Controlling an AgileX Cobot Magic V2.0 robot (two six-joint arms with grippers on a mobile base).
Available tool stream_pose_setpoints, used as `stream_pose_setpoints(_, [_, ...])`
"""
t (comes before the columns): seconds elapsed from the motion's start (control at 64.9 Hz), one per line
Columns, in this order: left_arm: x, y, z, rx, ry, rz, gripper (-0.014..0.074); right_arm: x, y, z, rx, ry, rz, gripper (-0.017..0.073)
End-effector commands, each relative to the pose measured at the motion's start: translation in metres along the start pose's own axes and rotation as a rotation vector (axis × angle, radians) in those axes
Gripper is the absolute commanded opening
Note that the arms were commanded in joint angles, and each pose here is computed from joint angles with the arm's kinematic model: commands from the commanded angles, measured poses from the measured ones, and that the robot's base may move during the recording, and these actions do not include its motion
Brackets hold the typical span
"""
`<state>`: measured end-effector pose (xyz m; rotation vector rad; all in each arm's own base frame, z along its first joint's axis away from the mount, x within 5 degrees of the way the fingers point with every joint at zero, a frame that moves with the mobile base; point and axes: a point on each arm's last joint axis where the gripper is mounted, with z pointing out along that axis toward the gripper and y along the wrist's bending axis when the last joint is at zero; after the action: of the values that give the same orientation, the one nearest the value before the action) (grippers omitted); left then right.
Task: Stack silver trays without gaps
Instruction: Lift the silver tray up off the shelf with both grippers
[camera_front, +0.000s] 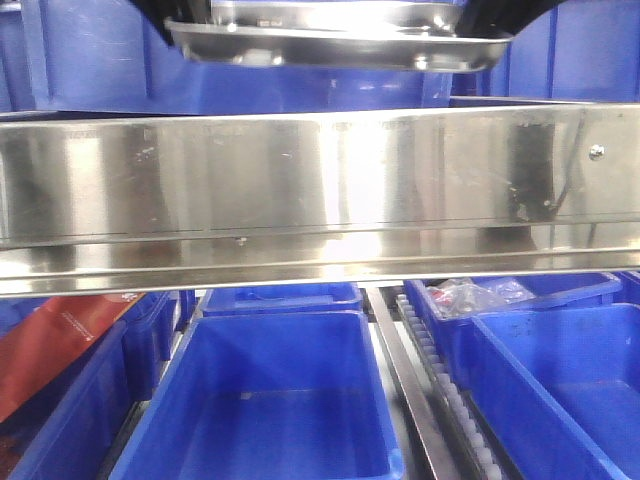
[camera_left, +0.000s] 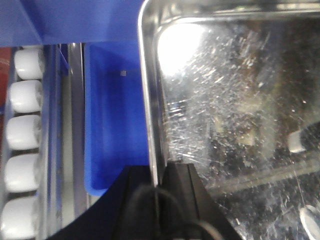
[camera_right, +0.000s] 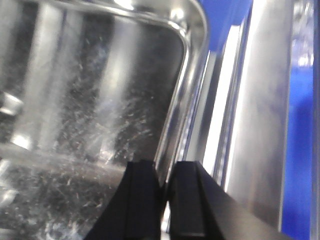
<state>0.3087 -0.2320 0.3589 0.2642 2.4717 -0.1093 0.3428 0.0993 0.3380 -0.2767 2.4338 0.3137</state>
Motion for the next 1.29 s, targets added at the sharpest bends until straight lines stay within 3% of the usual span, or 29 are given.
stream_pose_setpoints(0.0, [-0.003, 0.002, -0.019, -0.012, -0.051, 0.038, -0.002, -0.003, 0.005, -0.022, -0.008, -0.043, -0.042, -0.0067])
stream_pose_setpoints(0.262, [-0.003, 0.006, -0.052, -0.001, -0.12, 0.05, -0.002, 0.001, 0.011, -0.059, -0.018, -0.068, -0.054, -0.0067])
stream_pose_setpoints(0.524, [0.018, 0.019, -0.069, 0.036, -0.171, 0.069, -0.002, 0.009, 0.014, -0.086, -0.02, -0.107, -0.063, -0.0067])
stream_pose_setpoints(0.893, [0.031, 0.034, -0.1, 0.098, -0.297, 0.071, -0.002, 0.06, 0.01, -0.097, -0.003, -0.198, -0.049, -0.0067])
stream_pose_setpoints(1.278, [0.029, 0.033, -0.101, 0.104, -0.316, 0.075, -0.002, 0.047, 0.009, -0.099, 0.008, -0.35, -0.044, -0.0067])
